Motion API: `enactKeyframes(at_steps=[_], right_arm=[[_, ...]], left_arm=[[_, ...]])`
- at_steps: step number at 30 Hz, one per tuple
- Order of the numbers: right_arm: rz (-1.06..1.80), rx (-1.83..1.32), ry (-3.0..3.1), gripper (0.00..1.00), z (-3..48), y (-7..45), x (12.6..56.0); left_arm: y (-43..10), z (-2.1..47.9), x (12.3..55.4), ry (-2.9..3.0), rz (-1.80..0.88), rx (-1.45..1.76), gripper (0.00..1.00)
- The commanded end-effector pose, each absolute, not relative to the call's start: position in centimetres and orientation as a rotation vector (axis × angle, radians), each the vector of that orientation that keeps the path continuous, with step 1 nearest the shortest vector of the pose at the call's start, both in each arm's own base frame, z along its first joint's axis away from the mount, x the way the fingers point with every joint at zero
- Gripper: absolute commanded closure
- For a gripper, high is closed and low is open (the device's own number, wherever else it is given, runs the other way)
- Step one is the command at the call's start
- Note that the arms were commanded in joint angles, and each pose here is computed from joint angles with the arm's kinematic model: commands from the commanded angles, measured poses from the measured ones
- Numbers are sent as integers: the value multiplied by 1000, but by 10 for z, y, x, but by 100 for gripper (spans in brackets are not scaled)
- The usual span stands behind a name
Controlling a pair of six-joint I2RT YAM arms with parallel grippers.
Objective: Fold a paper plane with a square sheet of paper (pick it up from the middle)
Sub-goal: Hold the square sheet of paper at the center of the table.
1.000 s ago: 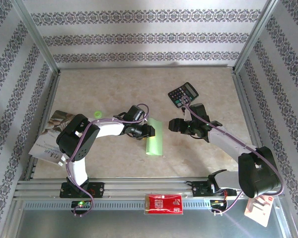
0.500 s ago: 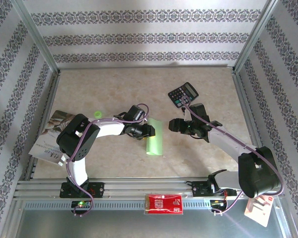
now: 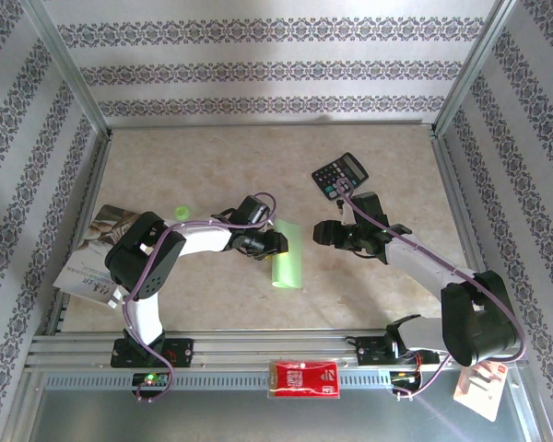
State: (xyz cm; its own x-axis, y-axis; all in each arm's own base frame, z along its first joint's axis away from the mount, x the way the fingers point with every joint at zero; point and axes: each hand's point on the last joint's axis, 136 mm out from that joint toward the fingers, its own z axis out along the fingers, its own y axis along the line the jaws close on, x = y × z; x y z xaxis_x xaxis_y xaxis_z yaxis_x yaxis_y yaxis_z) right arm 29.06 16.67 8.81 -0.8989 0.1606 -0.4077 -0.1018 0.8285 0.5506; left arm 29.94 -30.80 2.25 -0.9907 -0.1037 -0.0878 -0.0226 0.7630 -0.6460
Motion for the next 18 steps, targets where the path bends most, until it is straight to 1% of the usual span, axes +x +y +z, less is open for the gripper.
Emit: enactKeyframes(at_steps=[1,4,6,13,18], right_arm=[[791,36,2570,40,82,167,290],[814,43,2571,40,82,169,289],[831,54,2574,43,82,171,288],[942,52,2603,67,76,192,282],[1022,54,2638,78,68,211,280]], left_arm=[[-262,-47,289,2968,-638,-249,62],[-261,-49,289,2967,-631,-256,62],[-261,-49,289,2968,-625,-251,62],[-258,-51,287,2975,-606,-253,63],[-257,-52,286,2979,-596,-244,63]])
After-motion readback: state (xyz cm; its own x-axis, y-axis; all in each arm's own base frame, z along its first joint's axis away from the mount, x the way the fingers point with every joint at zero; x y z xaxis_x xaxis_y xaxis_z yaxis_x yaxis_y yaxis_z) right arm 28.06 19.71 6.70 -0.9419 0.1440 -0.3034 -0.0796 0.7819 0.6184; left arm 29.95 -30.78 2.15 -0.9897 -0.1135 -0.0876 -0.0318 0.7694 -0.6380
